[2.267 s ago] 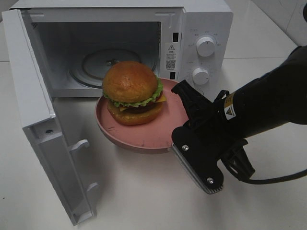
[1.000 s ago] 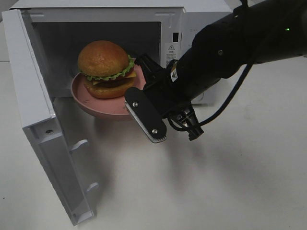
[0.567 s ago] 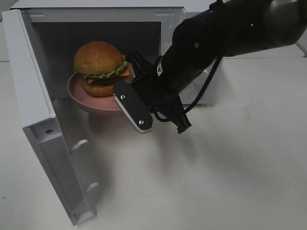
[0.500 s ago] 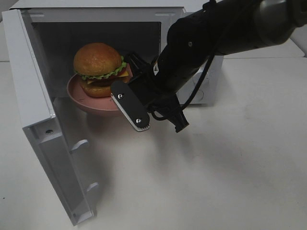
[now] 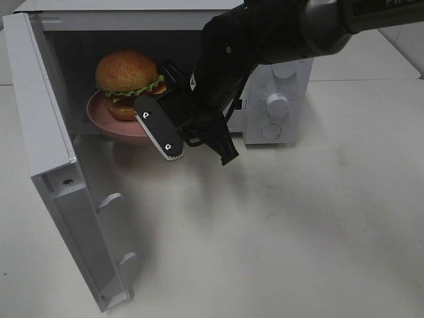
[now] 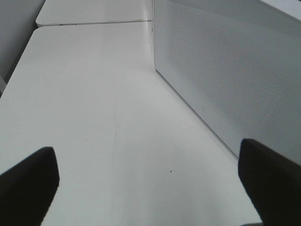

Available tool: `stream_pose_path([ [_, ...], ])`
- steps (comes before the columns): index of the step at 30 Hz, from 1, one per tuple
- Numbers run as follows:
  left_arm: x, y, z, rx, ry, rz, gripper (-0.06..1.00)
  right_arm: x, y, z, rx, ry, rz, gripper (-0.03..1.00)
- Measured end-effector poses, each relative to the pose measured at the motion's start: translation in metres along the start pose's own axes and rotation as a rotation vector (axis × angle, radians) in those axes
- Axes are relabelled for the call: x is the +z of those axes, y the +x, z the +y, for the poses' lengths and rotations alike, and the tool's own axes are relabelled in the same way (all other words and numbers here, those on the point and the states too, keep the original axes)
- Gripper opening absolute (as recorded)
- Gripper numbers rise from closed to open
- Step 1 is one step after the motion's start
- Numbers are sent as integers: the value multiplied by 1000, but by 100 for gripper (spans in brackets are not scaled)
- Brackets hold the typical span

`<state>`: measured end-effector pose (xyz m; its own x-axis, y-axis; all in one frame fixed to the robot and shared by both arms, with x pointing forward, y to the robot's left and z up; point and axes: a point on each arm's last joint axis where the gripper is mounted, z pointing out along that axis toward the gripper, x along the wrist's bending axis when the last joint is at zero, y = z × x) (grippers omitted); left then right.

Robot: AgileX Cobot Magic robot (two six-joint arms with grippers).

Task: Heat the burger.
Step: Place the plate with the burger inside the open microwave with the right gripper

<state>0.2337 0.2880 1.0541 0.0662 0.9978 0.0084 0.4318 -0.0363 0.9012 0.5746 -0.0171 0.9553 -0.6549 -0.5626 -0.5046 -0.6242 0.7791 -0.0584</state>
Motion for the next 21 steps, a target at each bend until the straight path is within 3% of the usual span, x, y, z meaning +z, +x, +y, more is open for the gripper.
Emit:
stream_pose_path([
  [19, 0, 0, 0, 0, 0, 0, 98, 31, -36, 0, 60, 22, -30, 8],
  [21, 0, 0, 0, 0, 0, 0, 98, 35, -46, 0, 113, 26, -49, 8],
])
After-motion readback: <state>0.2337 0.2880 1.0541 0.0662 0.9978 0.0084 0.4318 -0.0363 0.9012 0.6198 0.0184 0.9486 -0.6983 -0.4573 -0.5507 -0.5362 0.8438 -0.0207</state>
